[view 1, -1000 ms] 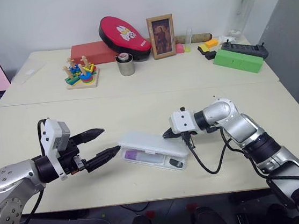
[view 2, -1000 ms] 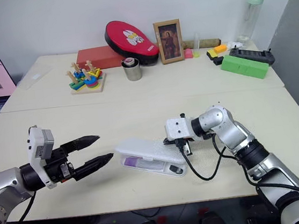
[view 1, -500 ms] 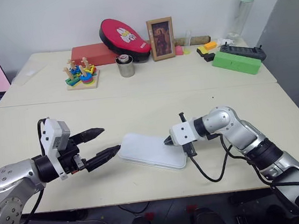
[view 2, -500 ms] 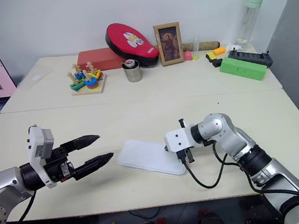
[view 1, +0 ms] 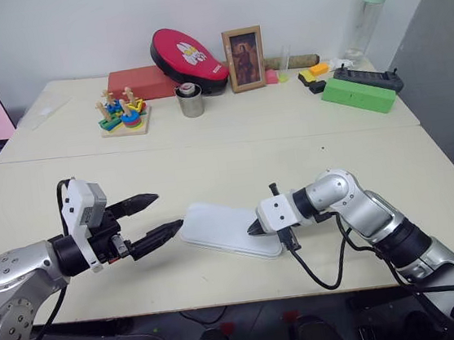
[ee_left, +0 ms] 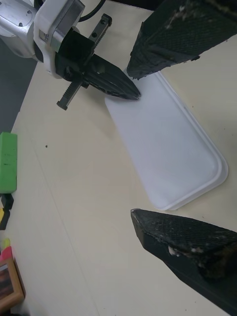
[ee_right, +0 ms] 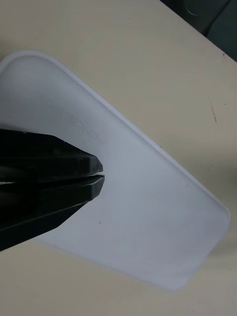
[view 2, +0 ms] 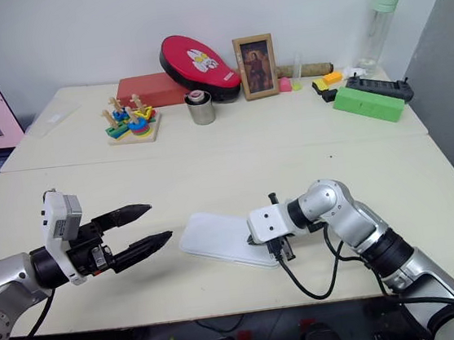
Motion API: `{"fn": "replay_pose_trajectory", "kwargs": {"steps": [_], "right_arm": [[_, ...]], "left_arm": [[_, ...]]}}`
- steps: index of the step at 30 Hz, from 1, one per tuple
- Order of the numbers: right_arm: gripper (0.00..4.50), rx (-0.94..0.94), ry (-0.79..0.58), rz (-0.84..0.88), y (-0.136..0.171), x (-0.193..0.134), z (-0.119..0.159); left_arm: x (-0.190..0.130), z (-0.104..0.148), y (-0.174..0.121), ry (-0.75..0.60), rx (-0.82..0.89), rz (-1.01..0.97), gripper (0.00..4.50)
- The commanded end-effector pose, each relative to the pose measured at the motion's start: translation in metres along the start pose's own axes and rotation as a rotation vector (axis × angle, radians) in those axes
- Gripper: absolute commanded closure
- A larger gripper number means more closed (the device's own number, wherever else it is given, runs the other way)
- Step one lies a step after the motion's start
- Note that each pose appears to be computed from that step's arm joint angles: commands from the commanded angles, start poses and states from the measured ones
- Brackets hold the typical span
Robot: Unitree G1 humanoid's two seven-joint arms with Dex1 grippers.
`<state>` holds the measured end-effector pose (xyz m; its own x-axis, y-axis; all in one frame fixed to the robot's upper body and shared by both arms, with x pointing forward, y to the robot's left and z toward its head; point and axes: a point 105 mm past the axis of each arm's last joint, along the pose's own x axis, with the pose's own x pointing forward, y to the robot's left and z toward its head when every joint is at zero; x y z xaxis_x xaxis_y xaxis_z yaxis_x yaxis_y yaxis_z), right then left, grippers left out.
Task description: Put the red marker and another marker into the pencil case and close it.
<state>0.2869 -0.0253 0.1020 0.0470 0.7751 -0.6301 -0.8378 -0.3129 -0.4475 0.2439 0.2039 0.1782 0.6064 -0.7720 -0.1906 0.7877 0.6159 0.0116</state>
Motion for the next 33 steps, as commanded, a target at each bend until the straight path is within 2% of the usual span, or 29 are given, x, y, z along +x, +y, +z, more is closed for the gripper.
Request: {"fn": "replay_pose_trajectory", "kwargs": {"steps": [1,6,7,12,14,18,23,27,33], "right_arm": [[4.45,0.061,-0.038,0.036,0.009,0.005,0.003],[4.45,0.239,-0.221,-0.092,-0.018,-0.012,0.023],[4.09,0.293,-0.249,-0.126,-0.025,-0.018,0.023],[3.04,0.53,-0.326,-0.308,-0.054,-0.061,0.007],[2.97,0.59,-0.302,-0.378,-0.057,-0.08,-0.008],[2.17,0.658,-0.262,-0.506,-0.06,-0.113,-0.028],[0.85,0.724,-0.234,-0.622,-0.06,-0.134,-0.044],[0.03,0.757,-0.212,-0.7,-0.056,-0.147,-0.056],[0.03,0.776,-0.209,-0.738,-0.055,-0.153,-0.061]], "left_arm": [[0.002,0.009,-0.005,-0.014,0.037,-0.013,0.0],[0.006,0.011,0.01,-0.039,0.031,0.071,0.0],[0.006,0.013,0.017,-0.05,0.031,0.104,0.0],[0.007,0.015,0.056,-0.126,-0.016,0.275,0.0],[0.006,0.011,0.077,-0.135,-0.004,0.368,0.0],[0.0,0.009,0.108,-0.151,0.014,0.479,0.0],[0.001,0.002,0.126,-0.13,0.028,0.516,0.0],[0.005,0.0,0.129,-0.122,0.037,0.506,0.0],[0.01,-0.007,0.126,-0.1,0.021,0.476,0.0]]}}
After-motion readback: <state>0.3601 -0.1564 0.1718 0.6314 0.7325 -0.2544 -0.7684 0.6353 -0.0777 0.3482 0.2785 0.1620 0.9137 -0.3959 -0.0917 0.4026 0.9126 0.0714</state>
